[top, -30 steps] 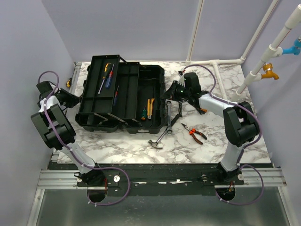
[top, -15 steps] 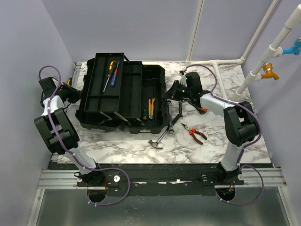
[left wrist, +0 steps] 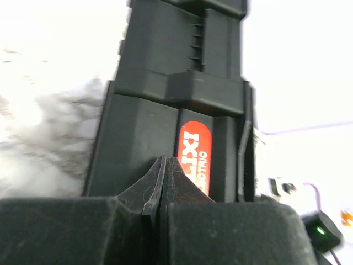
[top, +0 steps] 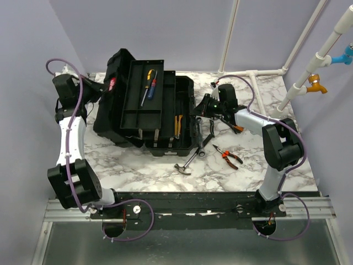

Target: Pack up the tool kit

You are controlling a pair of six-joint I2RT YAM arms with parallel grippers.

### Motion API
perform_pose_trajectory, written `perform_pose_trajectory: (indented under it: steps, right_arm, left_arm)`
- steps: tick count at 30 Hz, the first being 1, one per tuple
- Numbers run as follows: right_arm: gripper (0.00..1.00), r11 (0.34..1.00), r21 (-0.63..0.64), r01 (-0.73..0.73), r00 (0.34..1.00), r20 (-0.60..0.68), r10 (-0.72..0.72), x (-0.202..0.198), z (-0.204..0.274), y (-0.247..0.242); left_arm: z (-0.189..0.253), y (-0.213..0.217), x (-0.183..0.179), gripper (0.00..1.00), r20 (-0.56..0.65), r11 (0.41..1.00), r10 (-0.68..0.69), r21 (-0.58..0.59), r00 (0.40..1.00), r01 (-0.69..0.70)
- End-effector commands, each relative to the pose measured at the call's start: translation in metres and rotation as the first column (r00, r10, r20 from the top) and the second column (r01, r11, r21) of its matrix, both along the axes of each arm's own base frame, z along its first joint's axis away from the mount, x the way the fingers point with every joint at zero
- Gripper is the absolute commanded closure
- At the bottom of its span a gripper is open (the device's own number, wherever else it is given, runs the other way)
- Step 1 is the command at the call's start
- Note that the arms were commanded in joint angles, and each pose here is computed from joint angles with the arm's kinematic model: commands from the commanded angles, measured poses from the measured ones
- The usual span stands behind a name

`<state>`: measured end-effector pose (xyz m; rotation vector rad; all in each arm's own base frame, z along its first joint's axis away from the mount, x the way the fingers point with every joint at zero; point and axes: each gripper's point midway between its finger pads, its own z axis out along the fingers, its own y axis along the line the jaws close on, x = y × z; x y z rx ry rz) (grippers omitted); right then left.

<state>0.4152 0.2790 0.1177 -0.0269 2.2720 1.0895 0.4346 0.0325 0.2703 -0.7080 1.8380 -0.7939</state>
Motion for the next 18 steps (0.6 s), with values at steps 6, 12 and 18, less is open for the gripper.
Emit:
perform_pose_trajectory:
  steps: [6,12,18]
  right_arm:
    - [0.99,0.993,0.016,-0.118,0.988,-0.099,0.119,-0.034,-0.031,0.029]
    - [0.99,0.991,0.038,-0.127,0.989,-0.076,0.130,-0.035,-0.024,0.032]
    - [0.99,0.986,0.074,-0.148,0.987,-0.048,0.151,-0.037,-0.016,0.035]
  left_arm:
    - [0.032,-0.166,-0.057,1.00,0.013,0.866,-0.481,-0.150,0.877,0.477]
    - [0.009,-0.200,-0.059,1.00,-0.008,0.820,-0.554,-0.179,0.833,0.544]
    - [0.004,-0.252,-0.067,1.00,-0.003,0.751,-0.645,-0.190,0.764,0.633]
